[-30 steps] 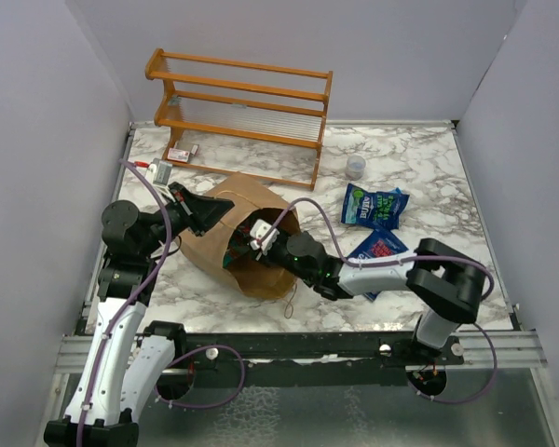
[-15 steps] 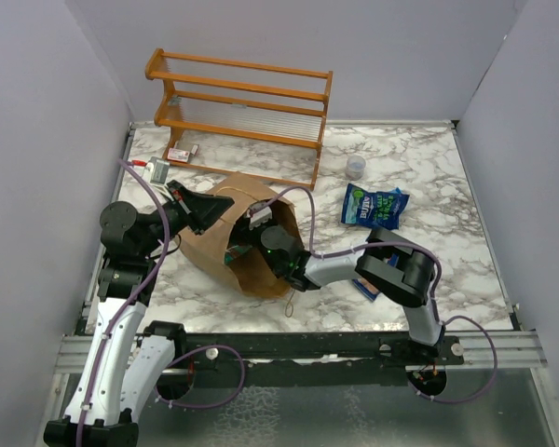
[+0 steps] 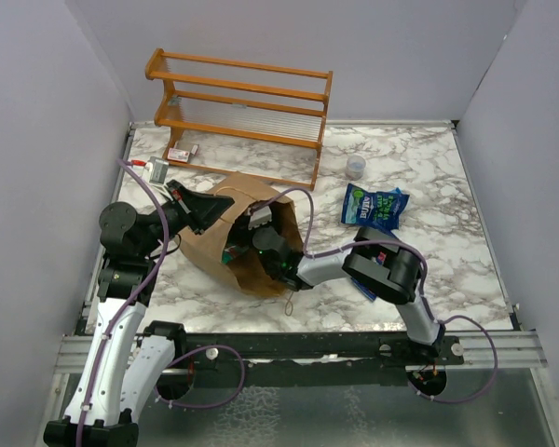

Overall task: Take the snacks out of the paper bag
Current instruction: Take out the snack from the paper bag.

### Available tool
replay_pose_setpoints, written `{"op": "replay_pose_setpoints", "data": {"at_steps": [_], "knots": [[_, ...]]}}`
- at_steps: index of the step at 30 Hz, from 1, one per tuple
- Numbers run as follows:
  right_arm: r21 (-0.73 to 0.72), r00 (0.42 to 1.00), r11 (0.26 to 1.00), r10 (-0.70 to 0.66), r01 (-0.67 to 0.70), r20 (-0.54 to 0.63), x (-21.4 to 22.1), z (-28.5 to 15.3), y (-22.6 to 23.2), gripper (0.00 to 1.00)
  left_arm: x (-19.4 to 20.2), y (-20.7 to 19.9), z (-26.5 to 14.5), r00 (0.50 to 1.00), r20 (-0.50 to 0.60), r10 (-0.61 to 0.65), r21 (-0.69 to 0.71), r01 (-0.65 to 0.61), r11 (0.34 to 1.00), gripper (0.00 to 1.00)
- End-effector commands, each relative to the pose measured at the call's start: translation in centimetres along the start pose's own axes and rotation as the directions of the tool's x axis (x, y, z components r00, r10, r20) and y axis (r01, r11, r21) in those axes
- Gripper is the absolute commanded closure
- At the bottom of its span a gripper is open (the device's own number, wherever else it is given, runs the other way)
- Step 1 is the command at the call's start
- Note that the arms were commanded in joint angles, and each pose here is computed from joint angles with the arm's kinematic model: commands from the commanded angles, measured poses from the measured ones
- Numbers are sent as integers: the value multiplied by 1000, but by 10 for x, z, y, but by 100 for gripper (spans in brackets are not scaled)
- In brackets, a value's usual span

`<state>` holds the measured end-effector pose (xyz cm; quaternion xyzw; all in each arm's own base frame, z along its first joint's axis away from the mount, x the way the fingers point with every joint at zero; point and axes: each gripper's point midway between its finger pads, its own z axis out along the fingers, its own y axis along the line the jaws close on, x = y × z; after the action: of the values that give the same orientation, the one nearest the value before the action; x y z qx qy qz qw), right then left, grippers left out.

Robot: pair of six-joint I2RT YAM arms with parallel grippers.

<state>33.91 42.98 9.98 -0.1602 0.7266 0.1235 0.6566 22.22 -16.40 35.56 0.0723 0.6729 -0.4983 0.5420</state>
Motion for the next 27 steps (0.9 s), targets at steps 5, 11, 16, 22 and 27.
{"op": "replay_pose_setpoints", "data": {"at_steps": [5, 11, 16, 22, 27], "knots": [[2, 998, 999, 45, -45, -44, 18, 25, 10, 37, -8, -18, -3, 999, 18, 32, 58, -33, 998, 100], [-25, 1000, 999, 23, -23, -3, 10, 38, 11, 66, -6, -16, -2, 1000, 15, 27, 52, -27, 998, 100], [-100, 1000, 995, 9, -7, 18, -3, 38, 22, 91, -4, -12, -3, 999, 20, 27, 37, -28, 999, 100], [-283, 996, 959, 46, -24, 71, -41, 16, 44, 99, -3, 5, -2, 999, 29, 34, -39, -33, 999, 100], [-354, 994, 935, 74, -39, 85, -66, -9, 46, 99, -8, 17, -3, 997, 67, 39, -108, -32, 994, 100]]}}
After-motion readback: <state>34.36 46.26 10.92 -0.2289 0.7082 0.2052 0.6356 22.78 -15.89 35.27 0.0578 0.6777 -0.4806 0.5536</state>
